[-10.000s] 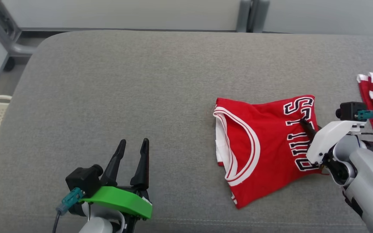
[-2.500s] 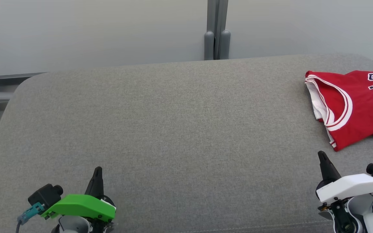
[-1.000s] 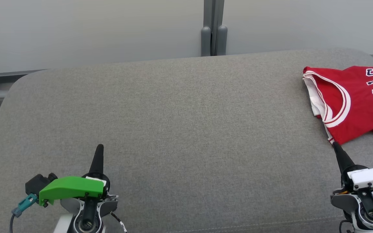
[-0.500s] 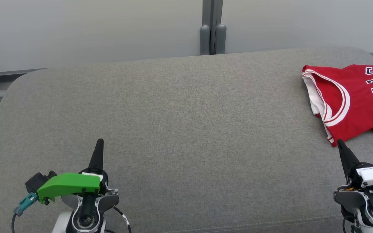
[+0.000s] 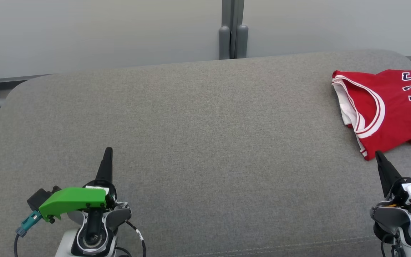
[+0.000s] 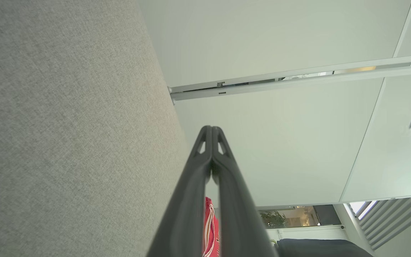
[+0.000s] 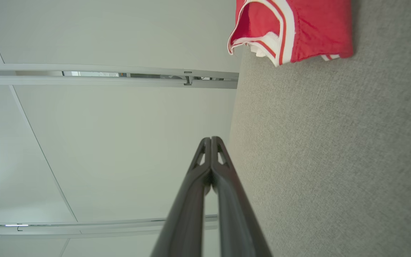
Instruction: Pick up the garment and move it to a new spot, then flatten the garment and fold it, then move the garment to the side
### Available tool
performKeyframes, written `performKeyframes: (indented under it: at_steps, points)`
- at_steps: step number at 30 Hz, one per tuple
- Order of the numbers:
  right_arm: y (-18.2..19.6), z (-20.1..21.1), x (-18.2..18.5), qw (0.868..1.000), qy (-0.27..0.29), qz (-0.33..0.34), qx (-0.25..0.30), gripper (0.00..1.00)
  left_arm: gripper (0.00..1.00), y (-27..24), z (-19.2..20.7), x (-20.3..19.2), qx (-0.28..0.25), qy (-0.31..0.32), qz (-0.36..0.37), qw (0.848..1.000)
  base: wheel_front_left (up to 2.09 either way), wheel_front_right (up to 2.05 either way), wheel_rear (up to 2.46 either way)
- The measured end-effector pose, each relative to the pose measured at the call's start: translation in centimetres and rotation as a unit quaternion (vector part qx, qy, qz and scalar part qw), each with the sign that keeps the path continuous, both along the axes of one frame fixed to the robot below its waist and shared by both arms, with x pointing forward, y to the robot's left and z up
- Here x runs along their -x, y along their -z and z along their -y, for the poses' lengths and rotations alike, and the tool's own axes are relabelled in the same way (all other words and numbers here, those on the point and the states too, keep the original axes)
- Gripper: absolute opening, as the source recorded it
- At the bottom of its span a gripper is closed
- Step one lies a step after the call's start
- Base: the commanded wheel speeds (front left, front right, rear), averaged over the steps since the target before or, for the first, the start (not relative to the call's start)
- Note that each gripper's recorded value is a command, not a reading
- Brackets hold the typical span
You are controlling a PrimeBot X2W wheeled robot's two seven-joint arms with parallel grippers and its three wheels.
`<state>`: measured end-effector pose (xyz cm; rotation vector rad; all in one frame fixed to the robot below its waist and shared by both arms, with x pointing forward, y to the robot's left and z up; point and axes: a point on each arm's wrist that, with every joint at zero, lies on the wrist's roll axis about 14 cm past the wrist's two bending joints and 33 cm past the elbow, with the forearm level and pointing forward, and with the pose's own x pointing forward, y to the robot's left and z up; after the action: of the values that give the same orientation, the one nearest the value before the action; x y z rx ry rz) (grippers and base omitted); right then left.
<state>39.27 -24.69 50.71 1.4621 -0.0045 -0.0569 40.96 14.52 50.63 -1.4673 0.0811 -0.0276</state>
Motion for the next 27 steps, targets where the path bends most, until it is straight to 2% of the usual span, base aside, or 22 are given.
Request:
performKeyframes:
  at_steps: [15,27]
  points:
    - [-0.31,0.83,-0.11,0.998,0.009,0.015,-0.053,0.0,0.0,-0.51,0.12,-0.56,0.049,-0.007,0.01,0.999,0.0,0.0,0.0]
    - [-0.35,0.89,-0.12,0.998,0.01,0.016,-0.055,0.0,0.0,-0.66,0.15,-0.65,0.051,-0.007,0.012,0.999,0.0,0.0,0.0]
